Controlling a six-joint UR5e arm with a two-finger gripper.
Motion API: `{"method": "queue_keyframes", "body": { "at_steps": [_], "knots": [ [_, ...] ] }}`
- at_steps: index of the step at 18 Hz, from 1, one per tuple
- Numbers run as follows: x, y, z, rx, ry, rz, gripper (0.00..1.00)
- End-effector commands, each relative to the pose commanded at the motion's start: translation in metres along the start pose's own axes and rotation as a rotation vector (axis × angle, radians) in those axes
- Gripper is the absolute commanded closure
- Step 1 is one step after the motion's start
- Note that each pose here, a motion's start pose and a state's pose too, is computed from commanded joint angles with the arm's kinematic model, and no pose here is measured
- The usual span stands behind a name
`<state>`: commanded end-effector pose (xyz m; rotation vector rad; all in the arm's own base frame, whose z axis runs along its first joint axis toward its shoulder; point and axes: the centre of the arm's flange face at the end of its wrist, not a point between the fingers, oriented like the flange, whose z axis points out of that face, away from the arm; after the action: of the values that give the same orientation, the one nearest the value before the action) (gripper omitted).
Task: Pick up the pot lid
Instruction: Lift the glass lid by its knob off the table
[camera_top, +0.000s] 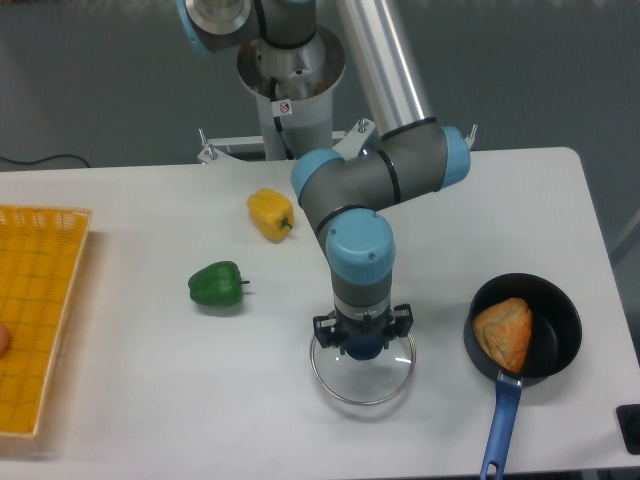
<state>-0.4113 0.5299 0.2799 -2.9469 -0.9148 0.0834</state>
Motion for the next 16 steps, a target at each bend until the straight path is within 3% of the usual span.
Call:
{"method": "queue_keyframes", "body": {
  "at_steps": [16],
  "knots": [
    [-0.006, 0.004, -0.016, 0.001, -0.001, 0.003, 0.37]
  ]
}}
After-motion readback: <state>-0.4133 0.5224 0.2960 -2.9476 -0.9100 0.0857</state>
